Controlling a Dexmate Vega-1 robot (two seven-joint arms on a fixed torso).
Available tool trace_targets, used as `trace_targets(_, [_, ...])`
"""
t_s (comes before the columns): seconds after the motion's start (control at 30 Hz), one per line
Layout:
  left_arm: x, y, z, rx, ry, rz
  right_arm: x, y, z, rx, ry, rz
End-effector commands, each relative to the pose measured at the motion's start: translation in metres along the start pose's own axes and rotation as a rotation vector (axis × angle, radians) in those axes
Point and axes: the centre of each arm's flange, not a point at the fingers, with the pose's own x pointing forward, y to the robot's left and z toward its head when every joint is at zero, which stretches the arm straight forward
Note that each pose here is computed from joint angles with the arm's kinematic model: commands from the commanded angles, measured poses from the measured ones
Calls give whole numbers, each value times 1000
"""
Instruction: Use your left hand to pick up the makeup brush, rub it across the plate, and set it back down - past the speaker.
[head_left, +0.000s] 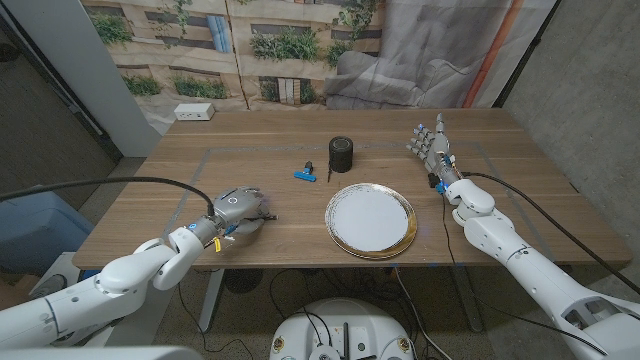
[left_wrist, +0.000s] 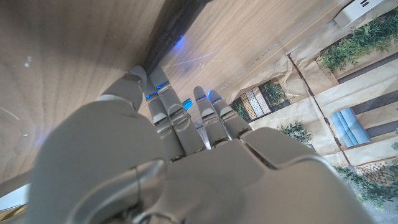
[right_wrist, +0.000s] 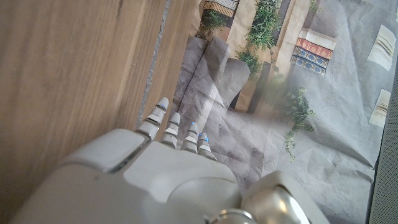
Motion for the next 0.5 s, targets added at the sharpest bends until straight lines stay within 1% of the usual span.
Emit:
trace_targets(0.03, [4, 0, -1, 7, -14, 40, 0, 0, 0, 0, 0, 0])
trace_targets(0.13, [5, 2, -2, 6, -19, 52, 0, 0, 0, 0, 0, 0])
trace_targets(0.17, [5, 4, -3, 8, -28, 69, 0, 0, 0, 0, 0, 0])
trace_targets(0.3, [7, 8, -5, 4, -35, 96, 0, 0, 0, 0, 0, 0])
trace_targets(0.4, [8, 10, -5, 5, -48, 106, 0, 0, 0, 0, 0, 0])
trace_targets(0.5, [9, 15, -6, 2, -74, 121, 0, 0, 0, 0, 0, 0])
